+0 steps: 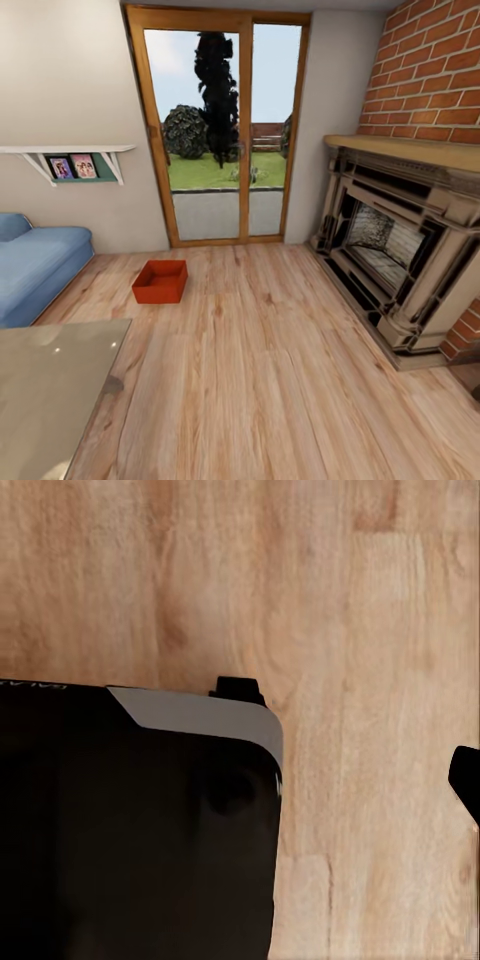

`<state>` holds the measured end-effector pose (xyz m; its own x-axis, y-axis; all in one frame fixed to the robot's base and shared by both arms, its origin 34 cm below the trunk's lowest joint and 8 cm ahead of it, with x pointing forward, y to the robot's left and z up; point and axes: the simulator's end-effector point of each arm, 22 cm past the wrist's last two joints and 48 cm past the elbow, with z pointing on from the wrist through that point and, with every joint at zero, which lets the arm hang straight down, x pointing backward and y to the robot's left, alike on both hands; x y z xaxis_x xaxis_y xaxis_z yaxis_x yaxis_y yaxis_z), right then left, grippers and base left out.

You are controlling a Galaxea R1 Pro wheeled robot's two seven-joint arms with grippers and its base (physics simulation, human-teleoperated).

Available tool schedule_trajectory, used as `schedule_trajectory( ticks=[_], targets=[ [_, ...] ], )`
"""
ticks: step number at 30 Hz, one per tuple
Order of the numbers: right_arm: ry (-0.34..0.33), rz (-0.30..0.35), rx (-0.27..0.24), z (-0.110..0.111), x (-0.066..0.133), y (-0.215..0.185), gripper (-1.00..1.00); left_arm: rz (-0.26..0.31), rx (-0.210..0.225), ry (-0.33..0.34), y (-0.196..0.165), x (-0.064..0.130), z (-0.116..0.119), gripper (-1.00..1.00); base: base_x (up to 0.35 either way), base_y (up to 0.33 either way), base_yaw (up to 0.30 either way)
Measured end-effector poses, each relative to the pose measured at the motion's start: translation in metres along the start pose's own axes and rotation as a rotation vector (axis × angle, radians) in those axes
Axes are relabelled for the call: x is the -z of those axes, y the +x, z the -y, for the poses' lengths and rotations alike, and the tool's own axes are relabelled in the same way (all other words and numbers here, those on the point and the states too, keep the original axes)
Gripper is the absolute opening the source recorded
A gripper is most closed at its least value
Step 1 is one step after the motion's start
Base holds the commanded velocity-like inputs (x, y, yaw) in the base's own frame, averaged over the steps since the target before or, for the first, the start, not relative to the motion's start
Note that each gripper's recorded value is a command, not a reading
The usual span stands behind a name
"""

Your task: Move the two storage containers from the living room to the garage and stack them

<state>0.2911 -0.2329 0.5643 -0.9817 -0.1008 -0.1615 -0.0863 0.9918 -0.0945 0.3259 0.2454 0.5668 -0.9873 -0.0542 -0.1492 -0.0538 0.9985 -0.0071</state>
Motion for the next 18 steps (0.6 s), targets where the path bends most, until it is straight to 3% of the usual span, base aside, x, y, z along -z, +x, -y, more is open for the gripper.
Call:
schedule_trajectory(
  ticks=[7, 18],
  targets=[
    [0.001, -0.001, 0.0, 0.001, -0.0001, 0.0004, 1.0, 0.0, 0.0, 0.0, 0.0, 0.0, 0.0, 1.0, 0.321, 0.0, 0.238],
    [0.0, 0.002, 0.0, 0.0009, -0.0001, -0.0004, 1.0, 0.0, 0.0, 0.0, -0.0001, 0.0, 0.0001, 1.0, 0.321, 0.0, 0.03]
  ],
)
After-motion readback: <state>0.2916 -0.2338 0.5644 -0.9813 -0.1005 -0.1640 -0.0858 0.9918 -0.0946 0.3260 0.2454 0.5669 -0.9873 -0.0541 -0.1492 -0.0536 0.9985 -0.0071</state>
